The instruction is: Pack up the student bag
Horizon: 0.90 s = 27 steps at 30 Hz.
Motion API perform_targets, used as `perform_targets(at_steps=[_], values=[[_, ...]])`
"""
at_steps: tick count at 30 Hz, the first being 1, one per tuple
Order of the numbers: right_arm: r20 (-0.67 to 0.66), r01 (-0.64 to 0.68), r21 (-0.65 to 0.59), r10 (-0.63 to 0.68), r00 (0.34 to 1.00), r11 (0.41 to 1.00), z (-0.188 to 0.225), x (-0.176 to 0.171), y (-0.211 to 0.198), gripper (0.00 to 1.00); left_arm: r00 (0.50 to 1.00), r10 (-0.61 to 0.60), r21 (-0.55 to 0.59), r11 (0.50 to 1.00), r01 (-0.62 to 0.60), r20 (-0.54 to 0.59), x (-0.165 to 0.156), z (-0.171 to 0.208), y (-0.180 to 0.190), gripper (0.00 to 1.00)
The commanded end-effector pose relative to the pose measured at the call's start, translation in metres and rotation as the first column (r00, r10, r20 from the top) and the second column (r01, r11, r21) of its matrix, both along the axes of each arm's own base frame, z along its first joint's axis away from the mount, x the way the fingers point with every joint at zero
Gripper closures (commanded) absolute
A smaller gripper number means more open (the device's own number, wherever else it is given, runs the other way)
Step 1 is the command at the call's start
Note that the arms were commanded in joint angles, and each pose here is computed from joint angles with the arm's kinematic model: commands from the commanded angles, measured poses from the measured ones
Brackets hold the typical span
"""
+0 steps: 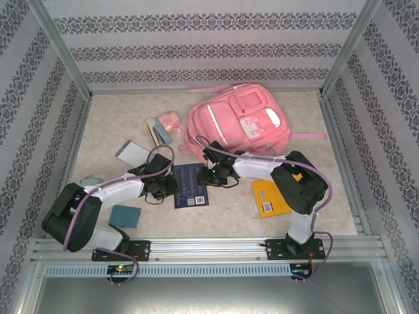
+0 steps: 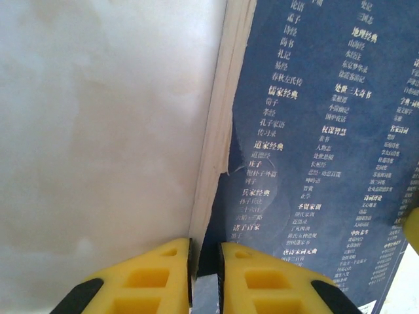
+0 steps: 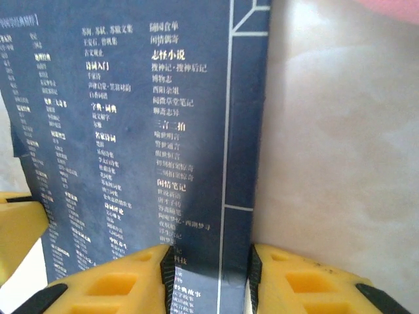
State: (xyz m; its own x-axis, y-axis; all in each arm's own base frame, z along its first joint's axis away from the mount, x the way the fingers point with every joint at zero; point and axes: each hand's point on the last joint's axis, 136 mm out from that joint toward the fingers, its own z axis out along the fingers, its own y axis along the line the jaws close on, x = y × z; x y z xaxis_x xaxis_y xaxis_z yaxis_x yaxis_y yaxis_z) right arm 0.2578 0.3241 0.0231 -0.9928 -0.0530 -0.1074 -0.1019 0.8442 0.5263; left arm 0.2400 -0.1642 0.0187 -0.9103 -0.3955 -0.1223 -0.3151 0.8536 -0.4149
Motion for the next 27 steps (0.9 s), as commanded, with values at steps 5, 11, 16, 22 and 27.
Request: perform_targets(at_steps=[5, 11, 16, 22, 27], values=[[0.047, -0.096, 0.417, 0.084, 0.995, 0.904, 0.079, -0.007, 0.058, 0.64, 1.000, -0.012, -0.043, 0.999, 0.010, -0.029, -0.006, -0.012, -0.010, 0.83], [0.060, -0.096, 0.493, 0.076, 0.995, 0.865, 0.101, -0.007, 0.057, 0.67, 1.000, -0.013, -0.040, 0.999, 0.012, -0.021, -0.004, -0.009, -0.010, 0.83], [0.029, -0.095, 0.472, 0.092, 0.995, 0.877, 0.087, -0.011, 0.055, 0.68, 1.000, -0.011, -0.035, 0.999, 0.010, -0.024, -0.005, -0.010, -0.008, 0.83], [0.004, -0.049, 0.345, 0.051, 0.999, 0.937, 0.055, -0.008, 0.035, 0.84, 1.000, -0.007, -0.024, 1.000, 0.007, -0.001, -0.003, 0.000, -0.005, 0.82], [0.031, -0.020, 0.341, 0.010, 0.999, 0.940, 0.064, 0.004, 0.022, 1.00, 0.999, -0.011, -0.002, 1.000, 0.011, 0.048, 0.003, 0.026, 0.000, 0.82]])
